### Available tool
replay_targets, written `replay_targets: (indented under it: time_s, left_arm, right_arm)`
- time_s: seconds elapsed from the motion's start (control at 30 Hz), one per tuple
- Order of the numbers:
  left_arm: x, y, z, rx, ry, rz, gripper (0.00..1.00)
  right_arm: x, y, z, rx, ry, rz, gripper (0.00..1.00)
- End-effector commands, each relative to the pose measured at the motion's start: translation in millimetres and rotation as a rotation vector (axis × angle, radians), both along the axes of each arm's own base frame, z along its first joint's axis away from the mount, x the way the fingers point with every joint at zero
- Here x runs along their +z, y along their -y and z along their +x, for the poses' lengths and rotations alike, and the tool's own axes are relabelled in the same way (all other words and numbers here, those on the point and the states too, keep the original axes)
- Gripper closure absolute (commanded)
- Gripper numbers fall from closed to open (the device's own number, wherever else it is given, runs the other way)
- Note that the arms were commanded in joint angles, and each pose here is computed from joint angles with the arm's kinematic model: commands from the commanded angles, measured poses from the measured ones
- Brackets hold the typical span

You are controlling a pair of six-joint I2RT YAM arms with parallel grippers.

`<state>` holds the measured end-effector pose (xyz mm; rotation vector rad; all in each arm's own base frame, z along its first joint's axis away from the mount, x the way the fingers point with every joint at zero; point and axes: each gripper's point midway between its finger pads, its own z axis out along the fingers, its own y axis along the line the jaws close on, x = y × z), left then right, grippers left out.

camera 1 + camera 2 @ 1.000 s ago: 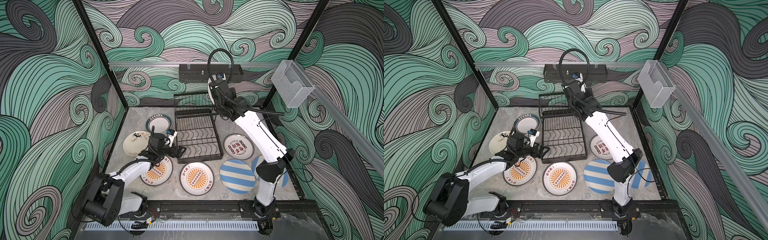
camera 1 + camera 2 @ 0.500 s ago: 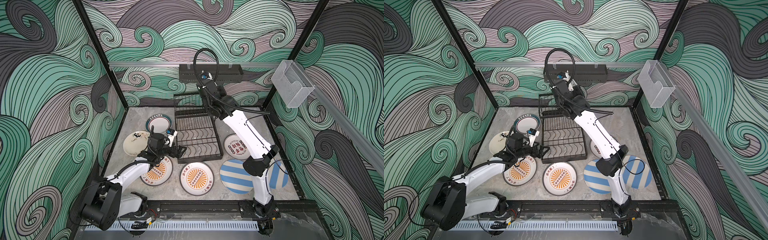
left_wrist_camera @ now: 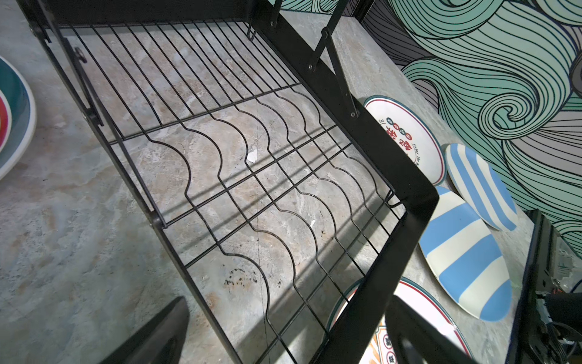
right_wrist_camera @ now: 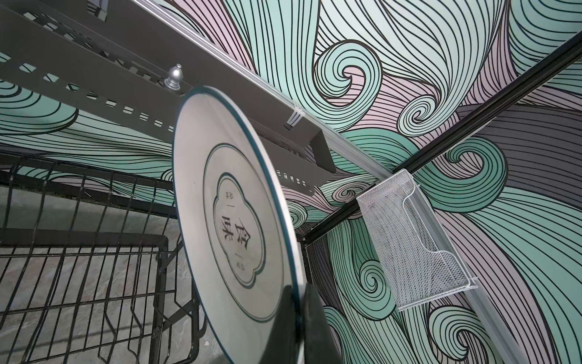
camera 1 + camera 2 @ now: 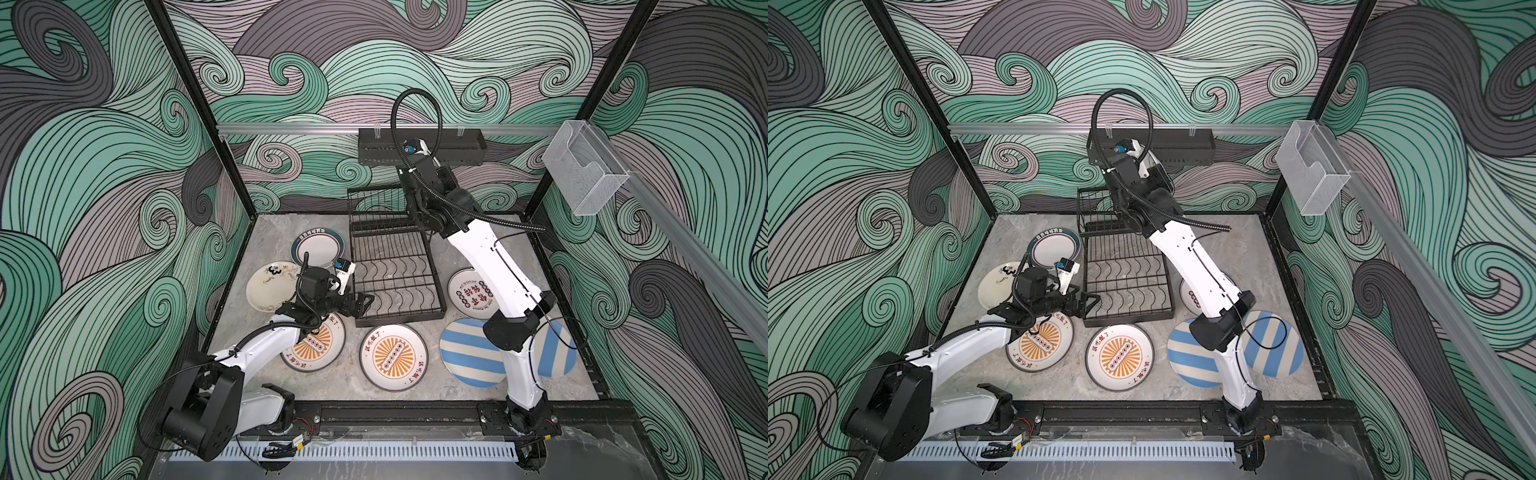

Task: Load plates into a dish rack
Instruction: Place the plate on the dish rack.

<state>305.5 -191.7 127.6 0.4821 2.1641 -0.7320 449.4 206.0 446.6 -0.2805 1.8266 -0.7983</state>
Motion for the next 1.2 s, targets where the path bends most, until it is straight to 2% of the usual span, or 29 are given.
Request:
replay_targets:
  time_s: [0.0, 0.67, 1.03, 1.17]
  left_arm:
    - [8, 5, -3, -0.020, 0.023, -0.018, 0.01]
    - [6, 4, -3, -0.022, 0.026, -0.014, 0.01]
    - [5, 5, -3, -0.024, 0.023, -0.012, 0.01]
    - [5, 5, -4, -0.024, 0.022, -0.012, 0.01]
  right_arm:
    - [4, 2, 2, -0.042, 0.040, 0.012, 1.00]
    - [-27, 11, 16, -0.094, 0.003, 0.036, 1.00]
    - [-43, 19, 15, -0.095, -0.035, 0.096, 1.00]
    - [-46, 23, 11, -0.095, -0.043, 0.122, 0.96]
